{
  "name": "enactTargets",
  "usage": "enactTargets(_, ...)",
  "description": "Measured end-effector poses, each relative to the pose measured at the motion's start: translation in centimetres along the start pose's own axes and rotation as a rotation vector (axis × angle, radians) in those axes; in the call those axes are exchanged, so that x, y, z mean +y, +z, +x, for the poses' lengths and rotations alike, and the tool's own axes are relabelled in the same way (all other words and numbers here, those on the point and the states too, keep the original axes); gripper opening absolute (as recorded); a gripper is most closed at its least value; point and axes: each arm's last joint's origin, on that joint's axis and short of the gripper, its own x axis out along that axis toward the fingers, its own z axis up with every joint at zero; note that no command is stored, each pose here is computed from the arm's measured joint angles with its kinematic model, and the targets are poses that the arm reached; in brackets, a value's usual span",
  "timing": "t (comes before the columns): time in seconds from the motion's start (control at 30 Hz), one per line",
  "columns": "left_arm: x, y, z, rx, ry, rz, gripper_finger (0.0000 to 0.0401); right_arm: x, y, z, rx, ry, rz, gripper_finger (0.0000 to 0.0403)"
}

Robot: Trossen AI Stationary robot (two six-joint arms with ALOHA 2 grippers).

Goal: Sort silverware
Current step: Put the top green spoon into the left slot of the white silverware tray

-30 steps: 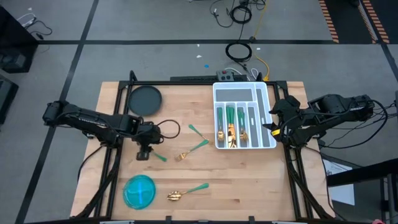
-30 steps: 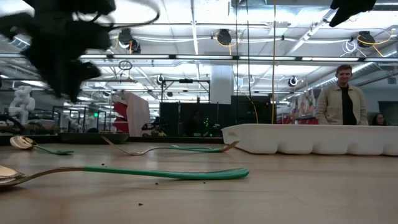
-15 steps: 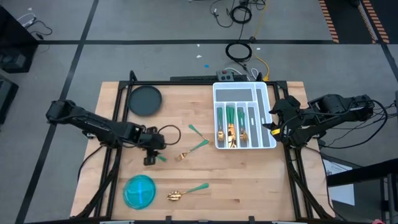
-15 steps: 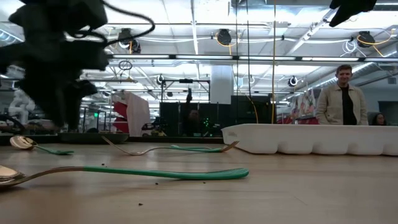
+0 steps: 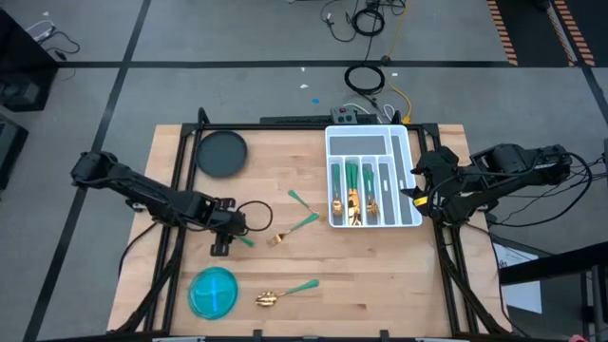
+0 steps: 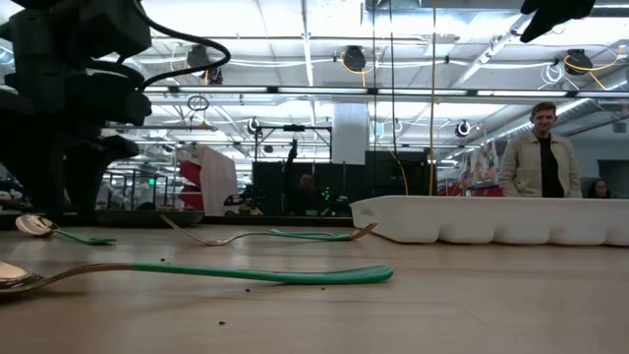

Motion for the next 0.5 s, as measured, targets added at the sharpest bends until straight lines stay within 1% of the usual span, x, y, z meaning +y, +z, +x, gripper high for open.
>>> enactTargets(0.2,0.1,-0.1,1.0,0.058,0.043,-0.012,0.0170,0.0,0.0,0.0,0.000,0.000,-0.001,0.0313)
enactTargets(0.33,0.0,-0.1,1.8,0.106,0.023,-0.006,0.0170,0.0,0.0,0.0,0.001,0.000,-0.001,0.0313)
enactTargets(0.5,0.0,0.0,2.0,0.119,0.024,-0.006,0.0170,0.0,0.0,0.0,0.002,0.002,-0.001,0.0313)
